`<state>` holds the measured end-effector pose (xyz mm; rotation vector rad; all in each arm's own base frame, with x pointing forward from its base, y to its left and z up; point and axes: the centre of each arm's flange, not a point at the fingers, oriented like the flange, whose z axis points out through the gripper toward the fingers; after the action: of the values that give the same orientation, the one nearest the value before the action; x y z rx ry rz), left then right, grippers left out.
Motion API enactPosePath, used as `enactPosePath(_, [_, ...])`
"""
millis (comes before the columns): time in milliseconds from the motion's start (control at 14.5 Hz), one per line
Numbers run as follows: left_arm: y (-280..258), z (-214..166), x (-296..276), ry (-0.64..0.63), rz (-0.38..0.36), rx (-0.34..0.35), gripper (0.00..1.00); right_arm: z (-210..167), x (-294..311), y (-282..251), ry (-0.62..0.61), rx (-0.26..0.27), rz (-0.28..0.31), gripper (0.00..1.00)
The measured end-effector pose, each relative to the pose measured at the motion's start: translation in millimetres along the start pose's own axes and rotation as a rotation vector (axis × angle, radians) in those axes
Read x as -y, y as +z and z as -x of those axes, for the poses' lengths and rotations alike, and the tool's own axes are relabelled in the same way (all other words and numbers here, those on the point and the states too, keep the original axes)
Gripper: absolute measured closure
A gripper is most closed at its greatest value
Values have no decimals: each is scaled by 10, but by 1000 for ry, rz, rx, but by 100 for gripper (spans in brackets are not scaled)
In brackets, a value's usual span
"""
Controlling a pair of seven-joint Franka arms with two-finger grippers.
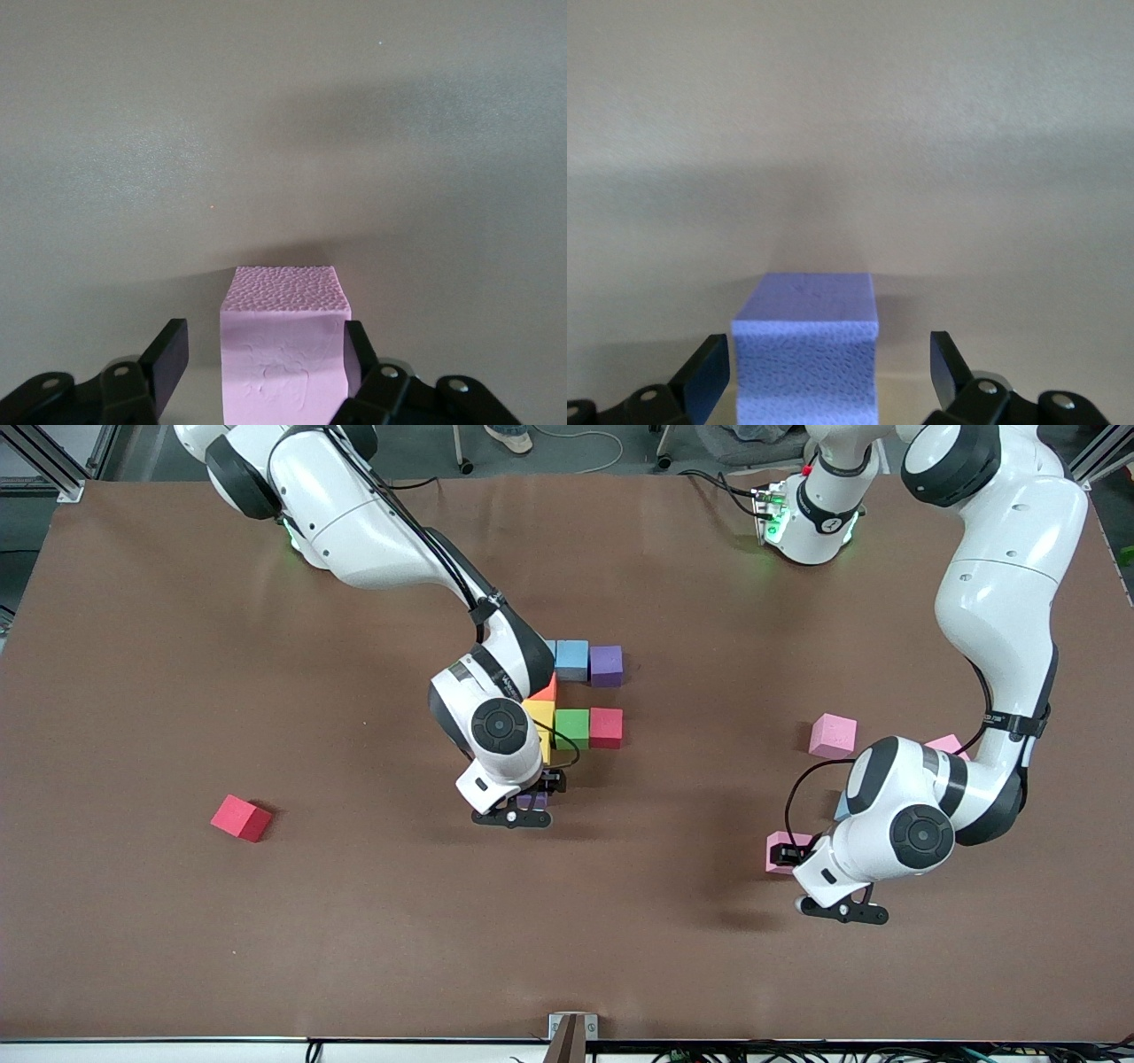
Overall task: Arrange 11 blocks into digit 3
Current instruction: 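Grasp the light pink block with the left gripper, then release the purple block with the right gripper while the left gripper lifts pink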
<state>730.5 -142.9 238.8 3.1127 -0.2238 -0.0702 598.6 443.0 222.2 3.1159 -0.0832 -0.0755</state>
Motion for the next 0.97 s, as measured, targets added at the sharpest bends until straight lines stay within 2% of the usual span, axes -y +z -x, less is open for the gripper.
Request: enactPosePath(968, [47,-10,-22,-19,35,10,22,2,31,-64,-2,3,-2,0])
